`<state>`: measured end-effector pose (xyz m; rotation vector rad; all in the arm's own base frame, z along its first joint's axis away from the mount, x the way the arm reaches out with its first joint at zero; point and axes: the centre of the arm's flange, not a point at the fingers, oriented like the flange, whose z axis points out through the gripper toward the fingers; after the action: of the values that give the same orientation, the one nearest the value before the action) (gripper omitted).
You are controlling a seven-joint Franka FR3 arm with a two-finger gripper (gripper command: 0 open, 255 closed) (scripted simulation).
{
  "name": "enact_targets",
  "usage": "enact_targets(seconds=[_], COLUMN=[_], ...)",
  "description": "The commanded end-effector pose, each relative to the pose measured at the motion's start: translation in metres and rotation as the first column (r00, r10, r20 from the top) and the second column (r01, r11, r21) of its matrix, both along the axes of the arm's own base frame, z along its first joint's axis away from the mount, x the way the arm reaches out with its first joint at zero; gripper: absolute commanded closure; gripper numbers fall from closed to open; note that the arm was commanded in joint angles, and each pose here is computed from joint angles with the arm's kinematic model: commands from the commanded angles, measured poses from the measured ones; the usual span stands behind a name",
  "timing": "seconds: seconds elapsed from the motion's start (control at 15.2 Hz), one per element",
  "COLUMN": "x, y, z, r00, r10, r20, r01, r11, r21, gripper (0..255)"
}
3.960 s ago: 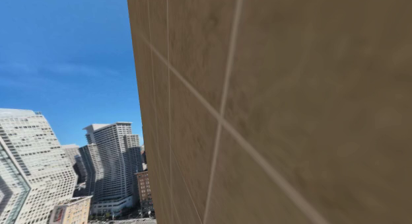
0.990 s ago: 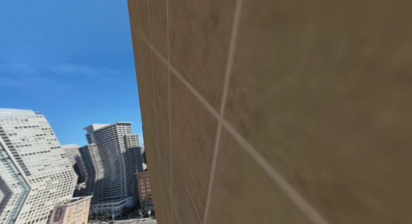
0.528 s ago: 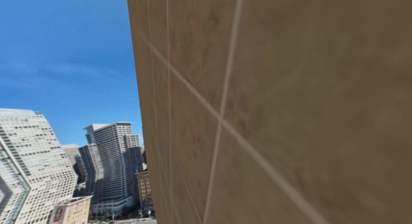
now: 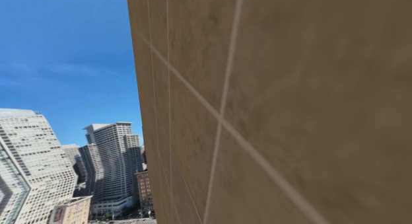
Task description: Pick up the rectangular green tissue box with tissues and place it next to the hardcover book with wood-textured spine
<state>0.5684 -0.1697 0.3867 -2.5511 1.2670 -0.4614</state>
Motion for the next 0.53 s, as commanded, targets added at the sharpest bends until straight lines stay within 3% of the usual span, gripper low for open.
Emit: enact_targets(seconds=[0.0, 0.46], x=[0.000, 0.000], y=[0.001, 0.001], z=[0.010, 0.047], r00=[1.000, 1.000], r10=[0.001, 0.001], r20=[-0.004, -0.004], r01=[-0.001, -0.001], r11=[1.000, 1.000], r21=[0.002, 0.002], gripper=[255, 255])
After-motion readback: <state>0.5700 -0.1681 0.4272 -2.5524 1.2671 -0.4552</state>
